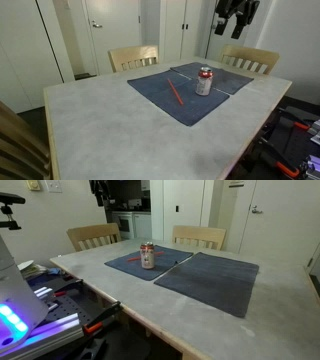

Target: Put the straw in the can

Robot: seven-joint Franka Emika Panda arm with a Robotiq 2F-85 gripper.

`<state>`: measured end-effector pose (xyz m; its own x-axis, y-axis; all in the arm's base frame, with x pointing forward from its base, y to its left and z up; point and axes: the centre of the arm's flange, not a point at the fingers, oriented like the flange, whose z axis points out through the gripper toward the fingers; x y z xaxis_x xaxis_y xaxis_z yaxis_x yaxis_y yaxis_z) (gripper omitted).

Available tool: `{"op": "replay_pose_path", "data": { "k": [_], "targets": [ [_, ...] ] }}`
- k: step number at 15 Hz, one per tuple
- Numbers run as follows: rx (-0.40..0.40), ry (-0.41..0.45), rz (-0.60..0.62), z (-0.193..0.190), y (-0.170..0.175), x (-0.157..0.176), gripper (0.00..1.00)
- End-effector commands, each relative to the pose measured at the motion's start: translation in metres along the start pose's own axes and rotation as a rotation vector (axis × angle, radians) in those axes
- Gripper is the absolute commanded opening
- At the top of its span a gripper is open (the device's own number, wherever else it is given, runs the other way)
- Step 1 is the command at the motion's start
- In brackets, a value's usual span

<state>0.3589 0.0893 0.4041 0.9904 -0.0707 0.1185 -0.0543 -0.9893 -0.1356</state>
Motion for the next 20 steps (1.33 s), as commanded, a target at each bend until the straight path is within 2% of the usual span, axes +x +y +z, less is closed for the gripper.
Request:
{"op": "replay_pose_path", "data": {
  "k": [1,7,13,15,16,20],
  "targets": [
    [0.0,0.0,0.0,0.0,0.0,0.0,1.0],
    [-0.004,0.0,-0.002,0.002,-0.002,-0.001,1.0],
    [-0.012,-0.033,-0.084,0.013,0.016,0.034,1.0],
    [-0.017,-0.05,-0.118,0.017,0.021,0.052,1.0],
    [-0.017,-0.057,-0.137,0.022,0.028,0.078,1.0],
    [-0.008,-0.067,-0.202,0.031,0.037,0.137,1.0]
  ]
}}
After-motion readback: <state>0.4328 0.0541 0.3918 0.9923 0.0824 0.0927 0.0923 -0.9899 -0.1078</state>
